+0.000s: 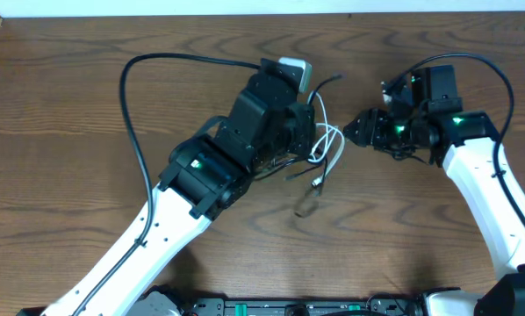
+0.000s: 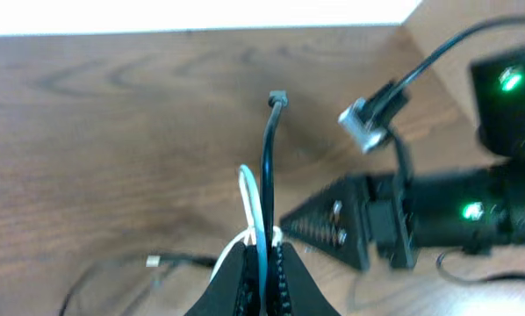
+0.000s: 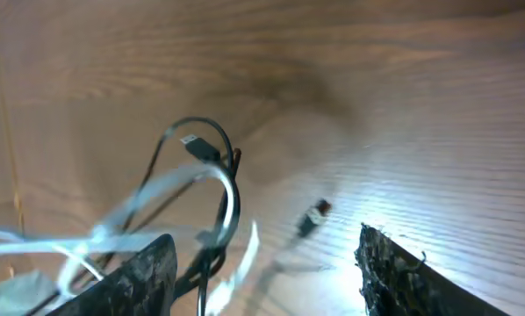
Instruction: Untangle cables
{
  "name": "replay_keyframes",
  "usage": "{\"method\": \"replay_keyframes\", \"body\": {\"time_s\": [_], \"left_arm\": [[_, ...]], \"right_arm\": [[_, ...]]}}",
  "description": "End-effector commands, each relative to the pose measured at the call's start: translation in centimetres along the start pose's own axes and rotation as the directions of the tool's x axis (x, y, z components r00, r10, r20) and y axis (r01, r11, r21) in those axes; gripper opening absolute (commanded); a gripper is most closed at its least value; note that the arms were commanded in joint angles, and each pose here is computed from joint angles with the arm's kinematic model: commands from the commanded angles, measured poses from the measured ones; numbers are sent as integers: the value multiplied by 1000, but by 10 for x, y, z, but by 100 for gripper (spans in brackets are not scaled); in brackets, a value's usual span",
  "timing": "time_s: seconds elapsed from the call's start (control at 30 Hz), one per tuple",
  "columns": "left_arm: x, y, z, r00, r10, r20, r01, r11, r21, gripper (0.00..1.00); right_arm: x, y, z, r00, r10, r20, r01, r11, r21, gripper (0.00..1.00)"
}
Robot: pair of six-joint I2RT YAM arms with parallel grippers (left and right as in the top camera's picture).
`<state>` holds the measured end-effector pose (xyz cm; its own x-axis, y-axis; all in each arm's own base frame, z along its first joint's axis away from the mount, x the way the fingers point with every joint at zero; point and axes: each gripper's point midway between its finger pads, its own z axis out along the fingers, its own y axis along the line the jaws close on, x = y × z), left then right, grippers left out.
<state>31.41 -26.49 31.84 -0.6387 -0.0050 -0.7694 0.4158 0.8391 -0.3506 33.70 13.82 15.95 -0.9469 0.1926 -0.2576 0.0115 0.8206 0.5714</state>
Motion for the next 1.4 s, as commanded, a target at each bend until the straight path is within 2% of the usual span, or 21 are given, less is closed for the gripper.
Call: {"method": "replay_keyframes", "body": {"time_s": [0.0,0.27,0.4,0.5,0.77,0.87,0.93,1.03,1.1,1.37], "left_arm": [[-23,5,-19,995,0,98,2,1000,-21,7],[-15,17,-20,998,-10,57,13,998,-54,7],[-9,20,-20,999,-12,35,14,998,-63,8],[-8,20,-19,999,-28,31,30,997,-65,7],[-8,20,-19,999,-28,30,30,997,-67,7],[-8,23,-19,999,-29,31,31,997,-75,7],[-7,30,-20,999,-31,27,34,994,-100,7],[-2,50,-22,999,-42,11,43,982,-181,7],[1,66,-25,999,-52,1,51,969,-243,7],[4,140,-46,992,-126,5,114,875,-470,7]], "right_arm": [[10,17,5,998,-49,-32,47,998,-45,62],[10,34,6,996,-82,-31,78,990,-121,60],[6,58,2,993,-116,-15,109,965,-240,59],[7,72,5,992,-122,-8,116,958,-263,58],[16,58,36,1000,5,-19,-6,998,-64,47],[19,12,52,993,117,6,-116,979,170,39],[21,-13,54,987,158,13,-156,951,268,30],[18,-40,46,981,190,30,-189,919,346,8],[11,-50,36,983,177,43,-181,917,356,2],[-7,-80,-25,981,149,128,-186,912,366,1]]}}
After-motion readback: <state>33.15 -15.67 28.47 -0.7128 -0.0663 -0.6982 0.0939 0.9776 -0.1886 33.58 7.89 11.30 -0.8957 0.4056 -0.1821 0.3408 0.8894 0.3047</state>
